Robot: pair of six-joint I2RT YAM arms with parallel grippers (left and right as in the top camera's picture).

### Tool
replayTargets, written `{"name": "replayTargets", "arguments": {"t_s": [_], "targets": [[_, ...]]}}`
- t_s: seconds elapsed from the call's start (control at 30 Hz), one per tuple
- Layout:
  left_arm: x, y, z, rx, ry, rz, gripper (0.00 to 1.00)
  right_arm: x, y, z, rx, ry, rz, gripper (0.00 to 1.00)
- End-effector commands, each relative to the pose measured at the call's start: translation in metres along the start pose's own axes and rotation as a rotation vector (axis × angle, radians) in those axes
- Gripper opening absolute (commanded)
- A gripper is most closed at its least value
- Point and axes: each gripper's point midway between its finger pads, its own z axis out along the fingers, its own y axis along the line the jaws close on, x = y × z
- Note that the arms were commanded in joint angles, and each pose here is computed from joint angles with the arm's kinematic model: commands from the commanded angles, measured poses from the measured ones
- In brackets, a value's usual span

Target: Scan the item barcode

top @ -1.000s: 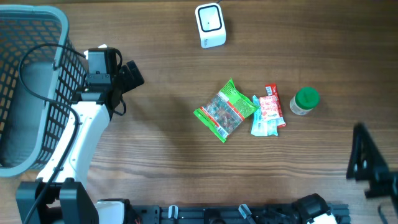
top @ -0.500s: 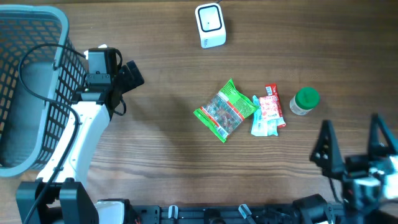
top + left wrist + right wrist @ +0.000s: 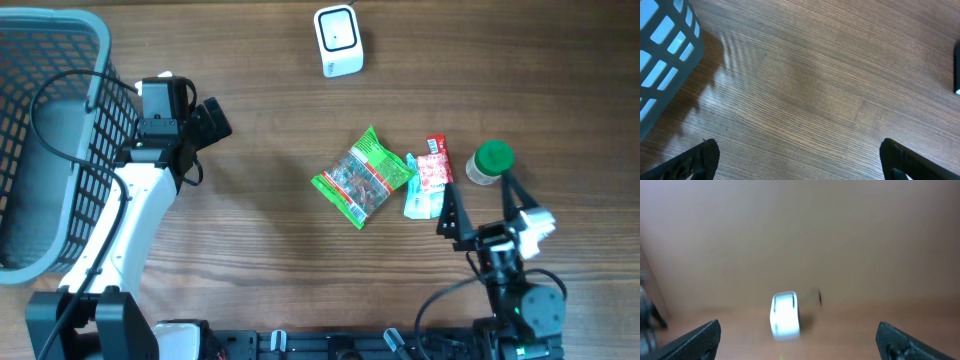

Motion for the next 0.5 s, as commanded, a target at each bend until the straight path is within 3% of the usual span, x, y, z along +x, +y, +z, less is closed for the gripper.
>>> {"name": "replayTargets", "arguments": {"t_s": [0.0, 0.07, 0.47], "targets": [[-0.002, 0.002, -0.002, -0.007, -0.010, 0.009, 1.00, 0.024, -0.006, -0.002, 0.026, 0.091, 0.028, 1.00], [-0.002, 0.002, -0.002, -0.007, -0.010, 0.009, 1.00, 0.039, -0.010, -0.004, 0.044, 0.151, 0.077, 1.00], [-0.002, 0.002, -0.002, -0.007, -0.010, 0.009, 1.00, 0.041, -0.010, -0.004, 0.048, 0.157, 0.106, 1.00]]}}
